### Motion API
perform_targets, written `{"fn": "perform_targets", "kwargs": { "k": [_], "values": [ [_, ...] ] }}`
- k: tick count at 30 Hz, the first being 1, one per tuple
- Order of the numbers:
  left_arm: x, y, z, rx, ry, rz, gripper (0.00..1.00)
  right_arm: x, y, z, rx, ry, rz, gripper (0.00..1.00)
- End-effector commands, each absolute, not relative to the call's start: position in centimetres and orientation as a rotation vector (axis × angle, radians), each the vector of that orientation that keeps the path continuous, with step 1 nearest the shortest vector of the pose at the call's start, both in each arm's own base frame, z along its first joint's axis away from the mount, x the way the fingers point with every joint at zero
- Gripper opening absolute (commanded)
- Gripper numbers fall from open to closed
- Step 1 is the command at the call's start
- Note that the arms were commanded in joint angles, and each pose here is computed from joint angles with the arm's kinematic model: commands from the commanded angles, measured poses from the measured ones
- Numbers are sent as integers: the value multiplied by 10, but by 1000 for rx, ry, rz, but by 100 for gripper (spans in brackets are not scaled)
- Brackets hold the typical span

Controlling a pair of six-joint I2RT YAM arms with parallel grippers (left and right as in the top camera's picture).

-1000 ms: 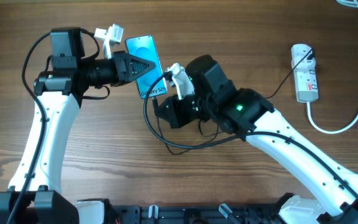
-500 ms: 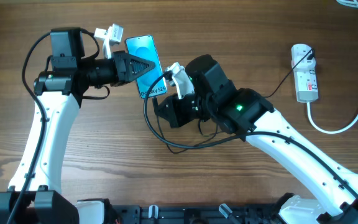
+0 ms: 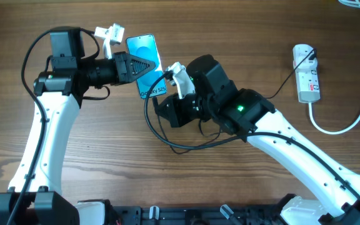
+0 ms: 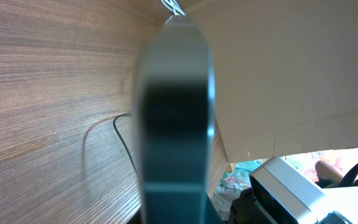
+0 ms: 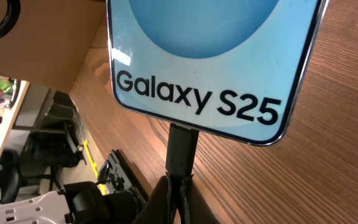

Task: Plug charger to phone and switch on socket
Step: 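Push the plug upward into the phone's bottom port with the right gripper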

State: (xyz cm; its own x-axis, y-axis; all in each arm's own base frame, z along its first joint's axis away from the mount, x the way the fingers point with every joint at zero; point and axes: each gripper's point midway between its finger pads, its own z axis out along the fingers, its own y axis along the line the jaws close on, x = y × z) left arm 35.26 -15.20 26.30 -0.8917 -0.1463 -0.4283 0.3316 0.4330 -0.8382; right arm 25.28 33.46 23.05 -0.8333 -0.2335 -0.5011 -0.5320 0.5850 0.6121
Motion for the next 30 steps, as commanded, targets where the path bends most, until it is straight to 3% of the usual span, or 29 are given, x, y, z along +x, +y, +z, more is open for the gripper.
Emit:
{"fn": "perform_targets", "kwargs": {
  "k": [1, 15, 30],
  "values": [
    [343, -158, 276, 246, 2199, -1493, 4, 262, 340, 236, -616, 2405, 1117, 4],
    [331, -166, 278, 282, 2203, -1563, 4, 264, 343, 241, -680, 2345, 1113, 4],
    [318, -176, 272, 357, 2223, -1569, 4, 287, 334, 271, -584, 2261, 1303, 5]
  ]
}}
